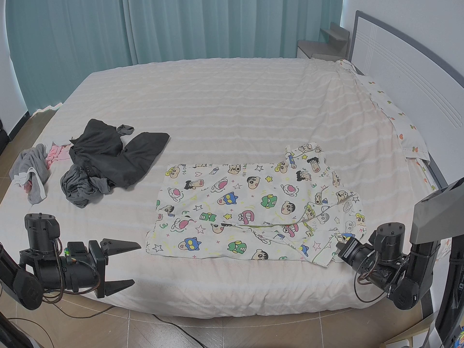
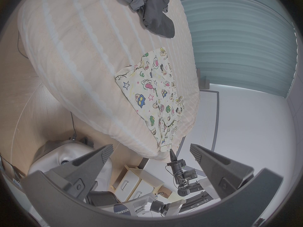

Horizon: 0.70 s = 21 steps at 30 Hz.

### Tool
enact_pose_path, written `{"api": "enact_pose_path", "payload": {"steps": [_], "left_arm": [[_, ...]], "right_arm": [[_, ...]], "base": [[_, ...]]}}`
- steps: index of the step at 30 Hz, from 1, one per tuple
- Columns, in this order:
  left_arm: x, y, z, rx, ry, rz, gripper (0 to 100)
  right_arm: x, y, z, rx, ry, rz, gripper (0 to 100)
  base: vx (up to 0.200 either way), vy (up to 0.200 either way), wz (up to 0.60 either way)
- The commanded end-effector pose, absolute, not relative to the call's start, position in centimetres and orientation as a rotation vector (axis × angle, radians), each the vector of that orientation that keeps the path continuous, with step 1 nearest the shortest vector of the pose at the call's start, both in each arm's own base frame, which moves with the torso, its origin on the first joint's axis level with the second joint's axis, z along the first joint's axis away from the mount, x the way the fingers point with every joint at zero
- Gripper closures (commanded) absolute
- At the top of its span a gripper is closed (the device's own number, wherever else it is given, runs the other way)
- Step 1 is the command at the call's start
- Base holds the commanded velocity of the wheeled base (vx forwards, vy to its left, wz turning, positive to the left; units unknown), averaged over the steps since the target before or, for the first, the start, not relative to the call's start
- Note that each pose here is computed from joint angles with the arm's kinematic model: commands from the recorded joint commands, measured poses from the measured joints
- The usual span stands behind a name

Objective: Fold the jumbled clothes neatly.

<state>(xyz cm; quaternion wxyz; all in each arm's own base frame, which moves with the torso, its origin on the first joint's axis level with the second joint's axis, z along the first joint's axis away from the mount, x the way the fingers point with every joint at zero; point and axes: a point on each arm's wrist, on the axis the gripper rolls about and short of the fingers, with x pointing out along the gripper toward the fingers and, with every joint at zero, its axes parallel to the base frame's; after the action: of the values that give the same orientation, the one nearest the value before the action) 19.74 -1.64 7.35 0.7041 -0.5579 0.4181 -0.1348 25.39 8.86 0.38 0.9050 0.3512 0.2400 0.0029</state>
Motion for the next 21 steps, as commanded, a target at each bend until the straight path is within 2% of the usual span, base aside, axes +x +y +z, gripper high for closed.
{"api": "enact_pose_path", "payload": {"steps": [1, 10, 14, 21], "left_arm": [[19.74, -1.65, 7.38, -1.241, 0.929, -0.301, 0], [19.74, -1.65, 7.38, -1.241, 0.929, -0.301, 0], [19.74, -1.65, 7.38, -1.241, 0.929, -0.301, 0], [19.75, -1.65, 7.35, -1.241, 0.930, -0.300, 0]], "right_arm": [[25.10, 8.82, 2.43, 0.656, 0.421, 0.060, 100], [24.58, 8.89, 2.50, 0.415, 0.427, 0.075, 100], [24.36, 8.79, 2.12, 0.257, 0.441, 0.094, 100], [24.80, 8.76, 2.56, 0.102, 0.446, 0.094, 100]], "base": [[0.000, 0.000, 0.00], [0.000, 0.000, 0.00], [0.000, 0.000, 0.00], [0.000, 0.000, 0.00]]}}
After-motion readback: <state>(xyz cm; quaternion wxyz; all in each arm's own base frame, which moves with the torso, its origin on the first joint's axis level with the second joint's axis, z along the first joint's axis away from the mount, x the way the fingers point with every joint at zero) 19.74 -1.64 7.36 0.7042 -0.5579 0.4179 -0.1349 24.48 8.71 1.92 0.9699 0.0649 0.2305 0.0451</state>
